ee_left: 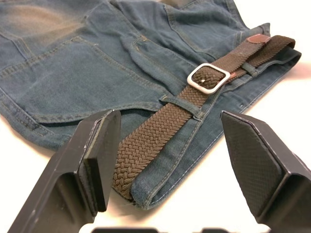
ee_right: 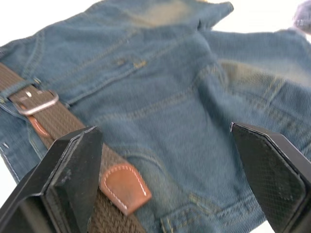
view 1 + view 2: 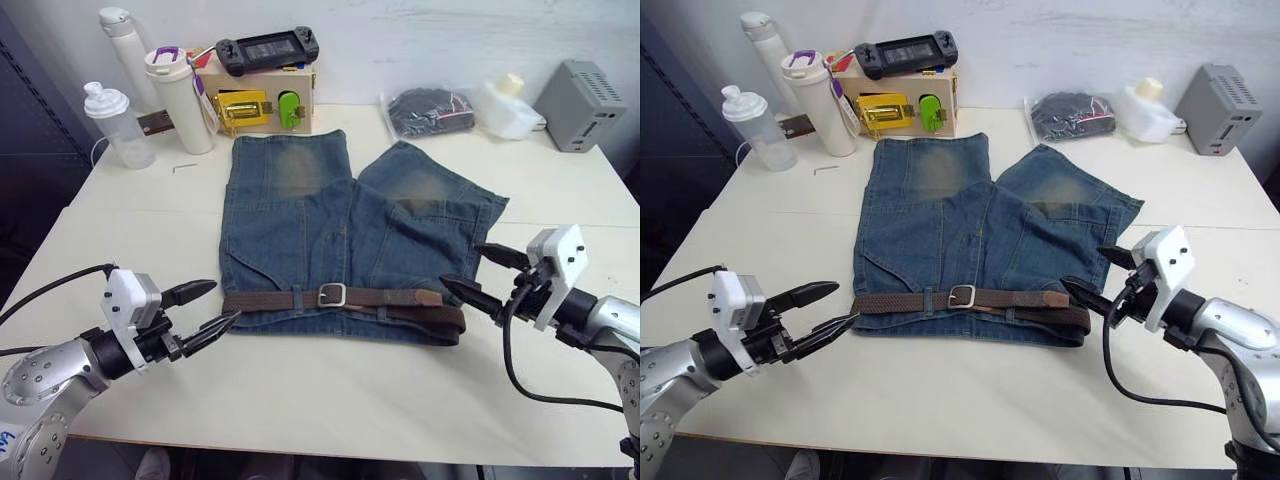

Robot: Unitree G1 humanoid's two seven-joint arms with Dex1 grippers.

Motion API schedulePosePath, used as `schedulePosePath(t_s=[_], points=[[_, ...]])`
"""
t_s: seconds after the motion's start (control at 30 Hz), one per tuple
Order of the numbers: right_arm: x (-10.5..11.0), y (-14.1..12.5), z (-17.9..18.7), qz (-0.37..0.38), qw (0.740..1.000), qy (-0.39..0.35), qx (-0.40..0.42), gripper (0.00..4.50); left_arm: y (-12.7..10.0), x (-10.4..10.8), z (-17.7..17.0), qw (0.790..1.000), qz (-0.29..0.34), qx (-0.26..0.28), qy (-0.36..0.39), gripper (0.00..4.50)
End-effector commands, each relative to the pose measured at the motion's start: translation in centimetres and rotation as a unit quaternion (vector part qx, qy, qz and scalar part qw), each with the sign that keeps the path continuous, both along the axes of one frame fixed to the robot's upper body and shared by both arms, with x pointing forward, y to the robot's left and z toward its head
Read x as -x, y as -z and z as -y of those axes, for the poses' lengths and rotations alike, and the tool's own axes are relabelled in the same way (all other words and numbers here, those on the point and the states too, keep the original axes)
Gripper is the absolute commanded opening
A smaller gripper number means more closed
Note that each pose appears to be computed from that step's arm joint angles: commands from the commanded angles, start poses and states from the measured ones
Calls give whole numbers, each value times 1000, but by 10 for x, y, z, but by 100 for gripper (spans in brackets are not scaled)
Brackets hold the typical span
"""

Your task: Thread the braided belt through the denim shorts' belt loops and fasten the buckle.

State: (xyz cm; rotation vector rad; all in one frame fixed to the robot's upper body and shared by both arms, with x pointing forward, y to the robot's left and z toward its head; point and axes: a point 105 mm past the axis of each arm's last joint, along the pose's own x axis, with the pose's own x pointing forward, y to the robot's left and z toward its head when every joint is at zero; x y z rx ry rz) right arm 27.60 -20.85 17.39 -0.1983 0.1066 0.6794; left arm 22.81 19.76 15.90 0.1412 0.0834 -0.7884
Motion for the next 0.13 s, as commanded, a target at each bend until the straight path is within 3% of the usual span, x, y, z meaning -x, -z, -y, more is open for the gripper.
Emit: schedulePosePath(t_s=[0.03,0.13], points=[[-1,-6,-1,22,1000,2,6,444,-5,1,4,1000,17,-6,3,360],[-1,-2,-4,18,1000,1,10,444,-5,-1,2,1000,19,-3,0,360]])
